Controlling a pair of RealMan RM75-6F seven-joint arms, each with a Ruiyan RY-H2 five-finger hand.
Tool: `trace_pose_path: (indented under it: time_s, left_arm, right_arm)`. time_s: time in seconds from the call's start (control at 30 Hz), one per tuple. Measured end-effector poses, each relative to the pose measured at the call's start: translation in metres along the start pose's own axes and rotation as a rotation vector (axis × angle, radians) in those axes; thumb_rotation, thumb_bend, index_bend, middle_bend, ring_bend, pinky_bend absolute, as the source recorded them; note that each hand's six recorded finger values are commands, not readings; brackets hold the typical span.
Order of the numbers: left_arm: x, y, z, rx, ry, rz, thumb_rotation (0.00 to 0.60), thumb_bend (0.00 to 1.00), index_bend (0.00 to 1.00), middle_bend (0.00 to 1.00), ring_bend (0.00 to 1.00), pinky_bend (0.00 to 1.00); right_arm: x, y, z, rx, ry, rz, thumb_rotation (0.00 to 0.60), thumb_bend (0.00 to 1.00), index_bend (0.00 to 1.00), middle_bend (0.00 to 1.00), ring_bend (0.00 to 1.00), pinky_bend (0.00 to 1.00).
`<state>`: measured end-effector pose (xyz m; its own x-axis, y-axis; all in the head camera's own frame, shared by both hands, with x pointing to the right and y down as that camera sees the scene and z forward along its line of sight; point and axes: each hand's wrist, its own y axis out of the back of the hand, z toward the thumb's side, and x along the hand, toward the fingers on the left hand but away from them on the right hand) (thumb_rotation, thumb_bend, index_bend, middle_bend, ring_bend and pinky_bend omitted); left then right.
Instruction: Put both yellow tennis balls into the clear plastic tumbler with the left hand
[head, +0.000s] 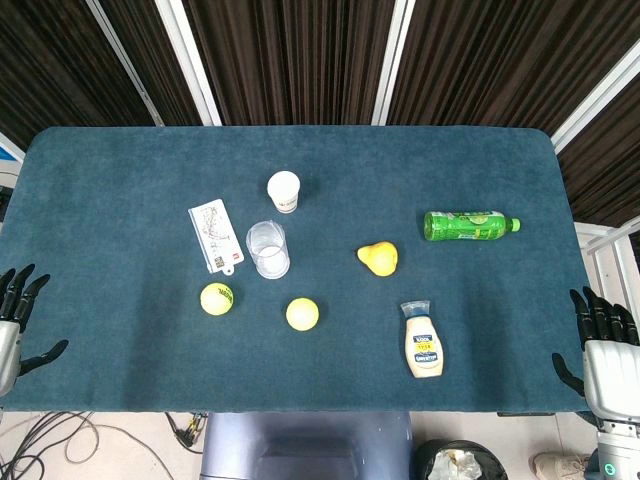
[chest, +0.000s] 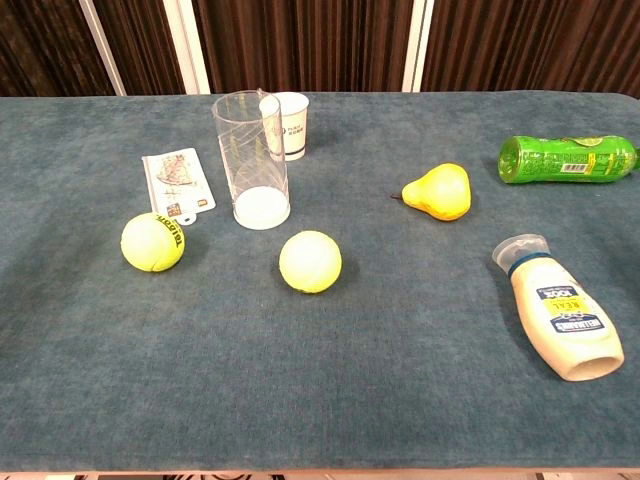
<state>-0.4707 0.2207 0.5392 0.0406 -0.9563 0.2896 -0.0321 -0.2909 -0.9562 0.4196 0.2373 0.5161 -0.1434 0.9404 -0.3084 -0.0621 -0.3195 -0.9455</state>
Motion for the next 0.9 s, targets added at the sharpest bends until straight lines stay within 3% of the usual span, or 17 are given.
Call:
trace_pose_path:
  time_s: [0.3, 0.47, 0.7, 0.9]
  left_arm:
    - [0.005, -0.006, 0.006, -0.014, -0.026, -0.028, 0.6, 0.0, 0.12, 0.02, 0.01, 0.08]
    - [0.025, -0.013, 0.027, -0.009, -0.095, -0.076, 0.6, 0.0, 0.12, 0.02, 0.01, 0.08]
    - [0.061, -0.028, 0.086, 0.006, -0.261, -0.185, 0.6, 0.0, 0.12, 0.03, 0.01, 0.1]
    - [0.086, -0.051, 0.144, 0.08, -0.398, -0.282, 0.6, 0.0, 0.12, 0.03, 0.01, 0.1]
  right_arm:
    - [0.0, 0.002, -0.001, 0.004, -0.005, -0.011, 0.6, 0.34, 0.05, 0.08, 0.12, 0.12]
    - [0.0, 0.002, -0.001, 0.005, -0.006, -0.011, 0.6, 0.34, 0.05, 0.08, 0.12, 0.12]
    - [0.0, 0.003, -0.001, 0.005, -0.006, -0.018, 0.6, 0.34, 0.05, 0.08, 0.12, 0.12]
    - [-0.001, 0.004, -0.004, 0.005, -0.017, -0.022, 0.6, 0.34, 0.05, 0.08, 0.12, 0.11]
